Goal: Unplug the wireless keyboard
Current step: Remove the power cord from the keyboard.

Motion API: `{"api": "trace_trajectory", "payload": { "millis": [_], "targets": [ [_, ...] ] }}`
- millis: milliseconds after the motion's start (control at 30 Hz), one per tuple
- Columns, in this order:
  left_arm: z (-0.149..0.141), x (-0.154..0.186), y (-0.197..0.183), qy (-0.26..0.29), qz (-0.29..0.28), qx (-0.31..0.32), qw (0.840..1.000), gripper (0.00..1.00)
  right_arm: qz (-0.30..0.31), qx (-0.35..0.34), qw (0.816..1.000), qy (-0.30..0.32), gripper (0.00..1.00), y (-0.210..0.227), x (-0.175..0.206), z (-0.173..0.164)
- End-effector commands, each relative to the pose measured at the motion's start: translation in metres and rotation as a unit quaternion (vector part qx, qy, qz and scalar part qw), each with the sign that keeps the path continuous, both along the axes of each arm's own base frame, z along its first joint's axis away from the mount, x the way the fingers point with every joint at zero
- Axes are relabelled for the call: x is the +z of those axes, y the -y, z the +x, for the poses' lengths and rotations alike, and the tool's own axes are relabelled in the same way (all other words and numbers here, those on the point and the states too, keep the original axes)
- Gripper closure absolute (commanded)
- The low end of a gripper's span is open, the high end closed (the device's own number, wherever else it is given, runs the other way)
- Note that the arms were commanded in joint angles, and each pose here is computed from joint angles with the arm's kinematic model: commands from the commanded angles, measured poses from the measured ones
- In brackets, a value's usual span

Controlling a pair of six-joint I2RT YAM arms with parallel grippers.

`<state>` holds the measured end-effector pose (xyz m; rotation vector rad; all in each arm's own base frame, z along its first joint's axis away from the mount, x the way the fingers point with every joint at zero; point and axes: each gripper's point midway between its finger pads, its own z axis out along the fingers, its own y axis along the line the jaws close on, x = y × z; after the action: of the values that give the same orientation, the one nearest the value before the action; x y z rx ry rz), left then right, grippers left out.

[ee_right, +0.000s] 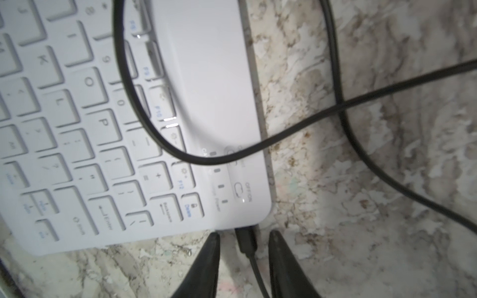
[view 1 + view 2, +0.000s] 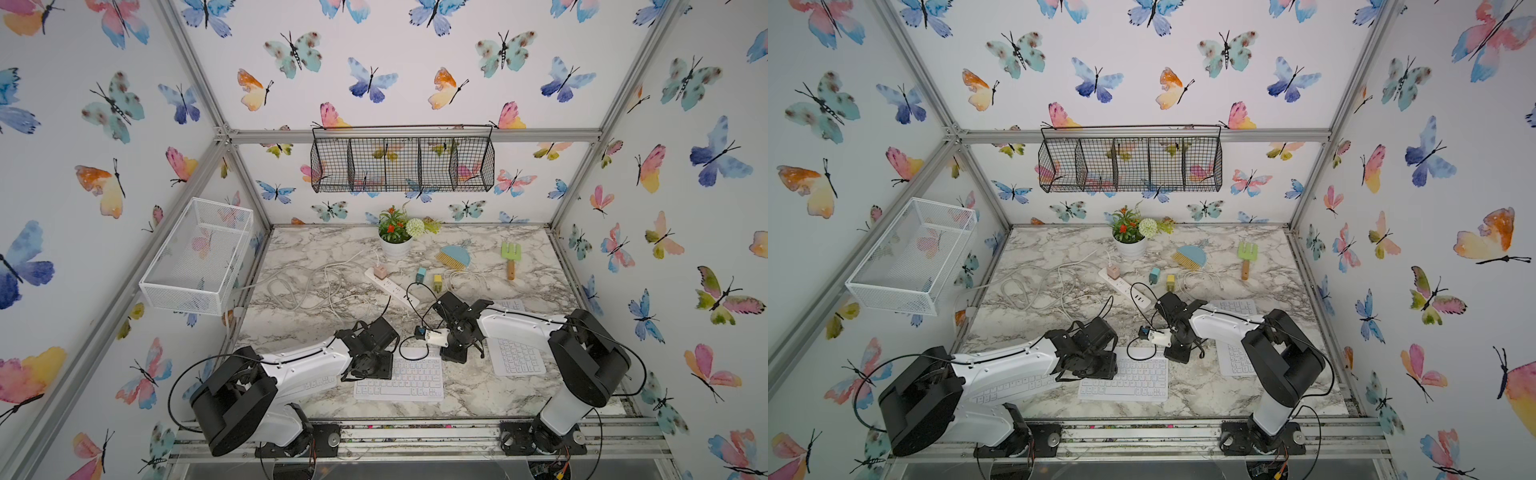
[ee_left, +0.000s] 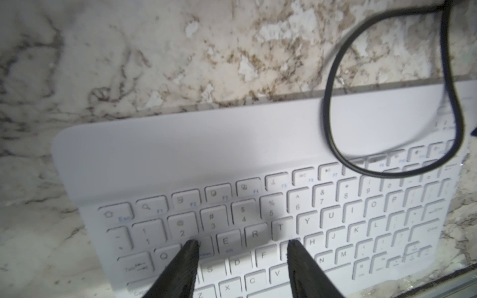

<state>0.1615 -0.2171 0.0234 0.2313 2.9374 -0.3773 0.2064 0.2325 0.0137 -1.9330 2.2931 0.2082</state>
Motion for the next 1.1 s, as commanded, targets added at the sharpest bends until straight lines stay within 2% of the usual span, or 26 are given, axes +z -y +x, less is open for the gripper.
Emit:
{"api": "trace_trajectory", "payload": {
  "millis": [0, 500, 667, 767, 900, 1067],
  "targets": [
    [-0.019, -0.027, -0.015, -0.030, 0.045, -0.013, 0.998, 0.42, -0.045, 0.000, 0.998, -0.037, 0.69, 0.015, -0.010, -0.016],
    [-0.025, -0.043, -0.019, -0.036, 0.048, -0.017, 0.998, 0.43, -0.093, 0.022, 0.995, -0.022, 0.81, 0.017, -0.033, -0.014],
    [-0.030, -0.050, -0.032, -0.040, 0.076, -0.020, 0.996, 0.45, -0.077, 0.053, 0.995, -0.018, 0.81, 0.014, -0.031, -0.019],
    [-0.031, -0.054, -0.040, -0.043, 0.098, -0.023, 0.994, 0.45, -0.045, 0.078, 0.996, -0.007, 0.82, 0.007, -0.021, -0.020],
    [-0.031, -0.056, -0.042, -0.043, 0.103, -0.024, 0.994, 0.45, -0.002, 0.112, 0.994, 0.020, 0.84, -0.001, -0.009, -0.021],
    [-0.031, -0.058, -0.045, -0.043, 0.107, -0.021, 0.993, 0.45, 0.005, 0.123, 0.992, 0.008, 0.85, 0.000, -0.010, -0.029]
  ]
}}
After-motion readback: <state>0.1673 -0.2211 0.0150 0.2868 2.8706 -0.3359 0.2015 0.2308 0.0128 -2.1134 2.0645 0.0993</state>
